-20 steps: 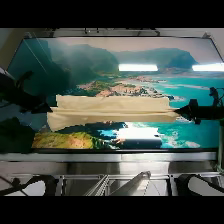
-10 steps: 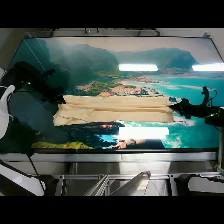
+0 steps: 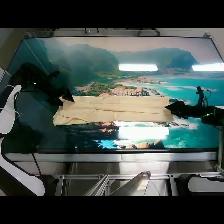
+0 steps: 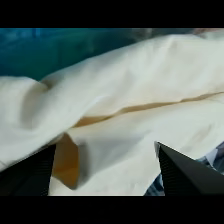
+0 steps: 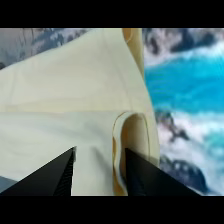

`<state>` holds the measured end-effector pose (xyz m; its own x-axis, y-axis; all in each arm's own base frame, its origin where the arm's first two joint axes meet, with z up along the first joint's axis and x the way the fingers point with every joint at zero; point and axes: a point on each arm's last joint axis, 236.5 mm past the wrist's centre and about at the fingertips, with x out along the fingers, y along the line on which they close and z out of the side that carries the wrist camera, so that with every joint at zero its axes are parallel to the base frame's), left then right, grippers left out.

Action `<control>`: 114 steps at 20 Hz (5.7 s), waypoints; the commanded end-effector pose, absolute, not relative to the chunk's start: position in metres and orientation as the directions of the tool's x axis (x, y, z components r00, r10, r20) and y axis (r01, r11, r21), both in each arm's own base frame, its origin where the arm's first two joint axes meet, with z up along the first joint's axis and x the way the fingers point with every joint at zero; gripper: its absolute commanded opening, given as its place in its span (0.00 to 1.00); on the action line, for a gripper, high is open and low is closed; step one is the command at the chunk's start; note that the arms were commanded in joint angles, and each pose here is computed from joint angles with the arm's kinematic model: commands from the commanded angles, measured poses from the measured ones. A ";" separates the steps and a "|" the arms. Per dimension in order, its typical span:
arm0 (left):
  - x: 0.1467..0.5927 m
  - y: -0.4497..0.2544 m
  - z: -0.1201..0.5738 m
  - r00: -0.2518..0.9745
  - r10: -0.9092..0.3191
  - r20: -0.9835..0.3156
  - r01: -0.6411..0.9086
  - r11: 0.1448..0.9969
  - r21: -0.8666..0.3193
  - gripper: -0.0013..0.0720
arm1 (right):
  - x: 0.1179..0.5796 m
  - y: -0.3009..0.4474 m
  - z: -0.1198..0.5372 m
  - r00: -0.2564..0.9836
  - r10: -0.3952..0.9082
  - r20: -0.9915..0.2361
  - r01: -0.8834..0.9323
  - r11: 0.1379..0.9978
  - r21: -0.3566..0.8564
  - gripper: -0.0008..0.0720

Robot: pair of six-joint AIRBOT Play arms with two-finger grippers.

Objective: Fold the shirts.

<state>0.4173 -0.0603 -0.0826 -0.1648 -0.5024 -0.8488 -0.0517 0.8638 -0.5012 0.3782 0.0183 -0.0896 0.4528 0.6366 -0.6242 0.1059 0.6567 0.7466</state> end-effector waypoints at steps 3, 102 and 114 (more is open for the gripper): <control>0.431 -0.053 -0.021 -0.018 -0.608 -0.794 -0.056 0.793 -0.606 0.99 | 0.362 -0.040 -0.059 0.356 0.469 -0.808 0.139 0.829 0.542 0.97; 0.287 -0.127 0.155 0.259 -0.703 -0.662 0.392 0.703 -0.594 0.04 | 0.422 0.033 0.121 0.573 0.557 -0.601 0.102 0.679 0.727 0.03; 0.288 -0.134 0.156 0.256 -0.707 -0.659 0.429 0.694 -0.578 0.04 | 0.060 -0.234 -0.018 0.059 0.018 -0.998 0.990 0.131 0.061 0.03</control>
